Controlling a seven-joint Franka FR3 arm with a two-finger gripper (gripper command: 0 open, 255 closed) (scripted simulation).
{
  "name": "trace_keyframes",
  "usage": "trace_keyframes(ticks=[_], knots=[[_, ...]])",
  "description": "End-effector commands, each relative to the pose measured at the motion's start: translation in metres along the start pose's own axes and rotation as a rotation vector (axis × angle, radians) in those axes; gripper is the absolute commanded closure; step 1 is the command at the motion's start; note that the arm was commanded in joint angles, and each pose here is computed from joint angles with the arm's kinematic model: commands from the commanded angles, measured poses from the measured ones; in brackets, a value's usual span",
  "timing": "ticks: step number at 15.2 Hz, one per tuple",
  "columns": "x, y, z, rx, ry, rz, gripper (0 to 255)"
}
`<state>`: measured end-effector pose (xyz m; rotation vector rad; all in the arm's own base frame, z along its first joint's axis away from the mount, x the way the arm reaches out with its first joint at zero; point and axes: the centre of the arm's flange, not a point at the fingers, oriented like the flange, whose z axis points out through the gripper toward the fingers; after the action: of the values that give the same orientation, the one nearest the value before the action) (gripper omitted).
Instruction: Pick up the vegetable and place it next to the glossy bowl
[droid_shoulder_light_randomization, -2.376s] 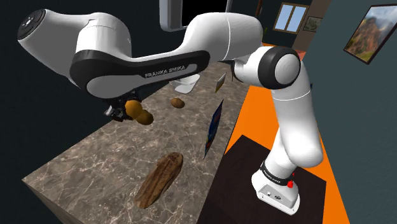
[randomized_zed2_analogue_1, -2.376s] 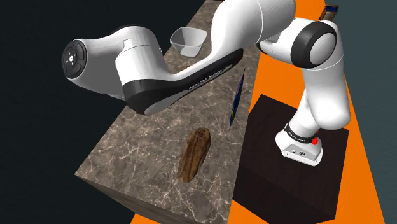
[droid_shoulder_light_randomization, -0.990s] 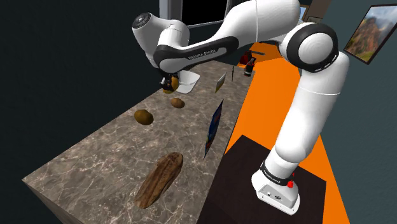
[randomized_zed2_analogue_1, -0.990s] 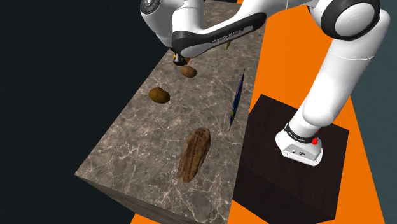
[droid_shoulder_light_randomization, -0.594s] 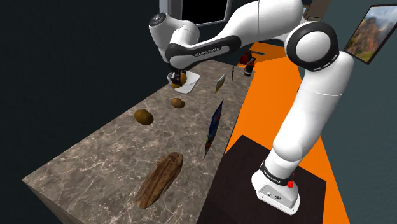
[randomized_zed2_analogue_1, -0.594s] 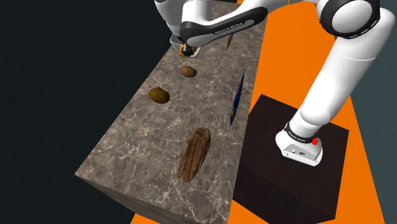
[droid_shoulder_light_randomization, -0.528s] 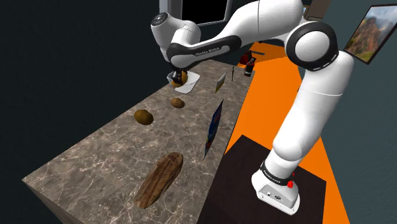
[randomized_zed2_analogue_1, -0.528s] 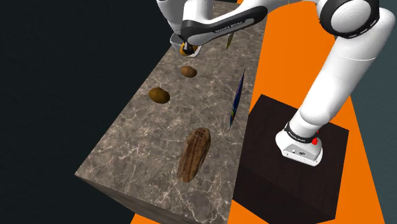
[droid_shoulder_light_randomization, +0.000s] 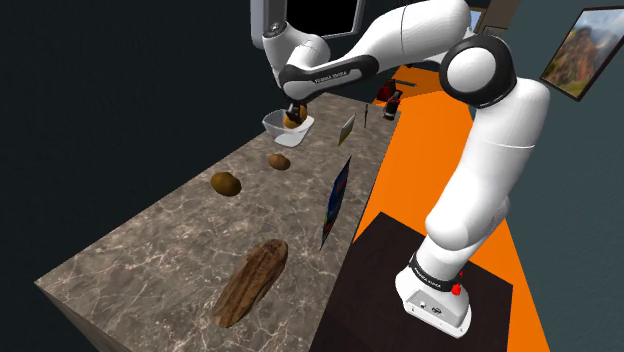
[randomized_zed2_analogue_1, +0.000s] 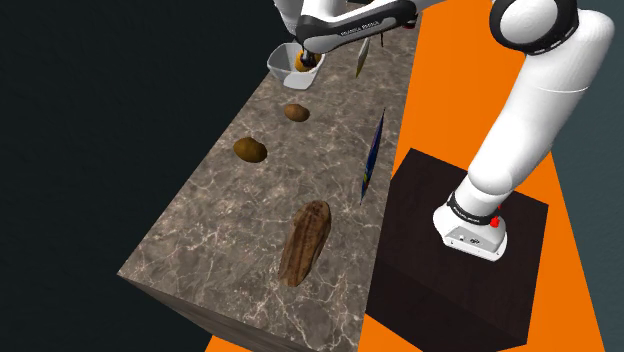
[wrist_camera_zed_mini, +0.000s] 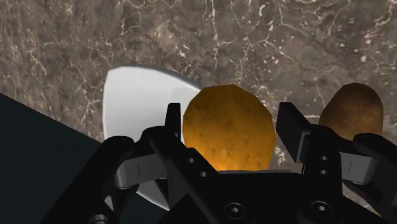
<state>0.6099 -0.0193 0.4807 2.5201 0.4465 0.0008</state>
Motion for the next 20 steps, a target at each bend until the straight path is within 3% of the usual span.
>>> trace_keyframes(ticks=[1, 20], knots=[[0.000, 0.009, 0.011, -0.001, 0.001, -0.001, 255], [0.009, -0.045, 0.094, -0.001, 0.001, -0.001, 255]])
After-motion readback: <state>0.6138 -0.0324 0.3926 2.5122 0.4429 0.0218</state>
